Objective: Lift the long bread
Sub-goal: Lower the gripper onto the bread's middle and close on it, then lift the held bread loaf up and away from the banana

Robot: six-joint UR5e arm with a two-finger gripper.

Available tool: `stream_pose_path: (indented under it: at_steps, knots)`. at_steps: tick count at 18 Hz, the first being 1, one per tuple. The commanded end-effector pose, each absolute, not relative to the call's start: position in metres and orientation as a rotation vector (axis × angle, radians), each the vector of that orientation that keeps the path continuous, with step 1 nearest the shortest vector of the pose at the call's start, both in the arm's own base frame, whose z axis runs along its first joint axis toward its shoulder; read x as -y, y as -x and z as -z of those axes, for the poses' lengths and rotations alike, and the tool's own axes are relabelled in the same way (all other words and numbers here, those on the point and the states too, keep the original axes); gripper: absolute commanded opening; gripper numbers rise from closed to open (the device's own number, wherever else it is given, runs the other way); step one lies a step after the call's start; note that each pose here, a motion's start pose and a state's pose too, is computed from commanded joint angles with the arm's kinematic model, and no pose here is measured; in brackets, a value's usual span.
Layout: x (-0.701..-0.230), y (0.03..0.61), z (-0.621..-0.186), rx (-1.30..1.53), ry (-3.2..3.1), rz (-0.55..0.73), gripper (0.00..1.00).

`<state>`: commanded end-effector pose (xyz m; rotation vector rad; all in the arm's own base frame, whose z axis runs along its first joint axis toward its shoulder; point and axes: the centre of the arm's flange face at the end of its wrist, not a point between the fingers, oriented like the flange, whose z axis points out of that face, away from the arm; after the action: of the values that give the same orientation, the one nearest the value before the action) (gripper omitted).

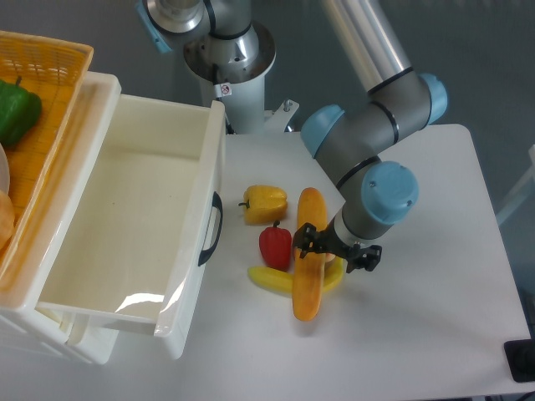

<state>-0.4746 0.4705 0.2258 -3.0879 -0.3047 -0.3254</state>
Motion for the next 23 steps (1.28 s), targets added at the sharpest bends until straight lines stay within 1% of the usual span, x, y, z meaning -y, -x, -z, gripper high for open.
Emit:
stream_pose_path:
  at_steps: [3,6,10,12,14,16,19,23]
  knots:
    - [-0.474,0.467,-0.218,0.295,3.101,0.340,0.91]
    - [-0.472,0.466,-0.215,0.294,3.107,0.350,0.81]
    - [-0.470,0.463,-0.211,0.298,3.113,0.363,0.62]
    - [-0.471,0.463,-0.215,0.294,3.110,0.353,0.50]
    - [-0.470,0.464,-0.221,0.283,3.103,0.335,0.30]
    - [-0.471,0.468,-0.231,0.277,3.095,0.308,0.21]
    - [-0.472,0.474,-0.242,0.271,3.091,0.268,0.21]
    - [-0.472,0.485,-0.267,0.265,3.111,0.156,0.21]
